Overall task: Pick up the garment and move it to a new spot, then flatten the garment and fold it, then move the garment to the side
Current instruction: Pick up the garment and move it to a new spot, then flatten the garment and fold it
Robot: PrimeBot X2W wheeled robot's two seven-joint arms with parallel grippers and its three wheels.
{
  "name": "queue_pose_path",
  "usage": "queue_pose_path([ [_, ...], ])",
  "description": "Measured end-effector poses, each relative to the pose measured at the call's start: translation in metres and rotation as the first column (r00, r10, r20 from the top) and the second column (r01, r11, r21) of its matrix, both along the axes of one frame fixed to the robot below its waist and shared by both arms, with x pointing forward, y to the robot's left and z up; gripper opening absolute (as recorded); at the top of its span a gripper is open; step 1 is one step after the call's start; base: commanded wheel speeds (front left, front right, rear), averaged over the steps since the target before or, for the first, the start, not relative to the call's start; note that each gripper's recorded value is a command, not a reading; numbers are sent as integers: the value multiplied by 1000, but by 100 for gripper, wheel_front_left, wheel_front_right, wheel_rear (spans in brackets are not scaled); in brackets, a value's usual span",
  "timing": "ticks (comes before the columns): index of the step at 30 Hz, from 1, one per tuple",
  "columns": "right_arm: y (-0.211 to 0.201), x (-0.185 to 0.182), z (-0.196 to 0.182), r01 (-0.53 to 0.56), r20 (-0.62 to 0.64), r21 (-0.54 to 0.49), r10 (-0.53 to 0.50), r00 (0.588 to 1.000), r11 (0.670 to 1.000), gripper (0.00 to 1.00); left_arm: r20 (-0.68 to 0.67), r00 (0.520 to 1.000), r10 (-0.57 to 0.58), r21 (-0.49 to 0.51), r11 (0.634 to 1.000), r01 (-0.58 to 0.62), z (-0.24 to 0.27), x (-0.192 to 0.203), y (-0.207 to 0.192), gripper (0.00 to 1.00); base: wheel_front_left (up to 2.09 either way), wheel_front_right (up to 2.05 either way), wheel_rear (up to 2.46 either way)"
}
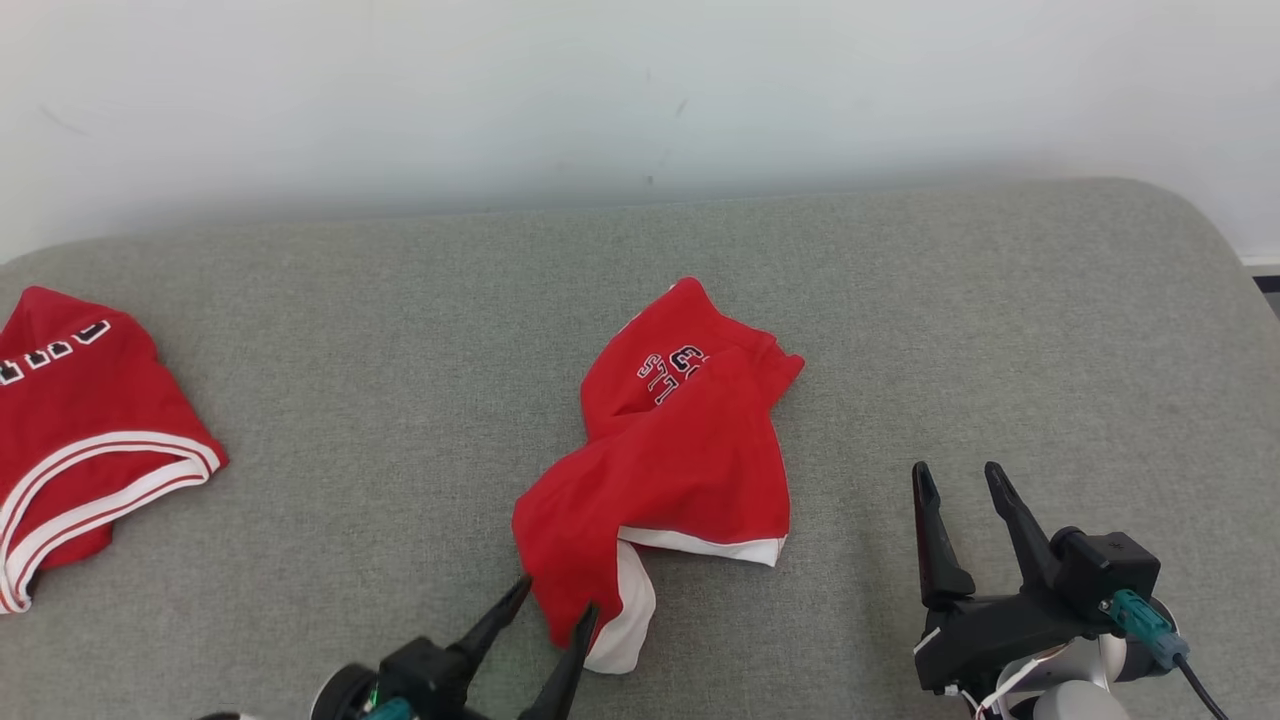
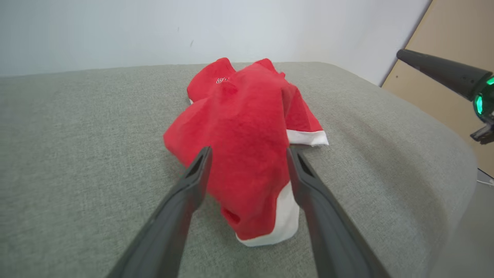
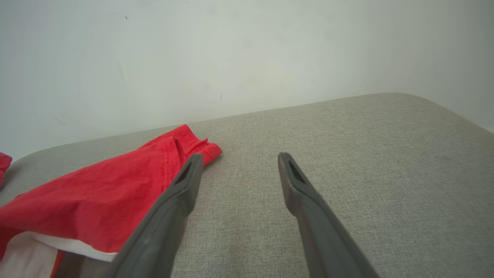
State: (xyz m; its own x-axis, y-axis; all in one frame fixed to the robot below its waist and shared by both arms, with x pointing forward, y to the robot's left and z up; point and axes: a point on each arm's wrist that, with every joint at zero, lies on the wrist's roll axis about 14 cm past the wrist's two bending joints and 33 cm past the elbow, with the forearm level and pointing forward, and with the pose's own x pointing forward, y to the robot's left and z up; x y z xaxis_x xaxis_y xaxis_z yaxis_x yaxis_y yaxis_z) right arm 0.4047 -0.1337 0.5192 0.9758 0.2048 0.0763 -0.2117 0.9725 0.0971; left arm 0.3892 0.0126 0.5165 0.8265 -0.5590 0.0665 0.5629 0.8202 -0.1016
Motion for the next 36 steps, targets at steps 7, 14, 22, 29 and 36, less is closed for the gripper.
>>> queue_pose_path([
  [7,4,2,-3,-11,-7,2,11,1000,1000,100,-125,992,6,15,1000,-4,-41,-19,3,100,0,0,0],
  [14,2,3,-6,-6,-16,3,6,1000,1000,100,-191,982,11,37,999,-4,-64,-17,4,100,0,0,0],
  [22,-12,1,-8,31,-22,-6,-31,999,1000,100,-192,981,-16,39,999,24,-67,-4,-7,100,0,0,0],
  [29,-27,-3,-10,70,-29,-15,-70,997,997,100,-205,976,-76,33,996,85,-71,-3,-28,0,0,0,0],
  [36,-29,-3,-9,76,-21,-12,-76,997,997,100,-129,991,-21,31,999,26,-50,13,-16,0,0,0,0],
])
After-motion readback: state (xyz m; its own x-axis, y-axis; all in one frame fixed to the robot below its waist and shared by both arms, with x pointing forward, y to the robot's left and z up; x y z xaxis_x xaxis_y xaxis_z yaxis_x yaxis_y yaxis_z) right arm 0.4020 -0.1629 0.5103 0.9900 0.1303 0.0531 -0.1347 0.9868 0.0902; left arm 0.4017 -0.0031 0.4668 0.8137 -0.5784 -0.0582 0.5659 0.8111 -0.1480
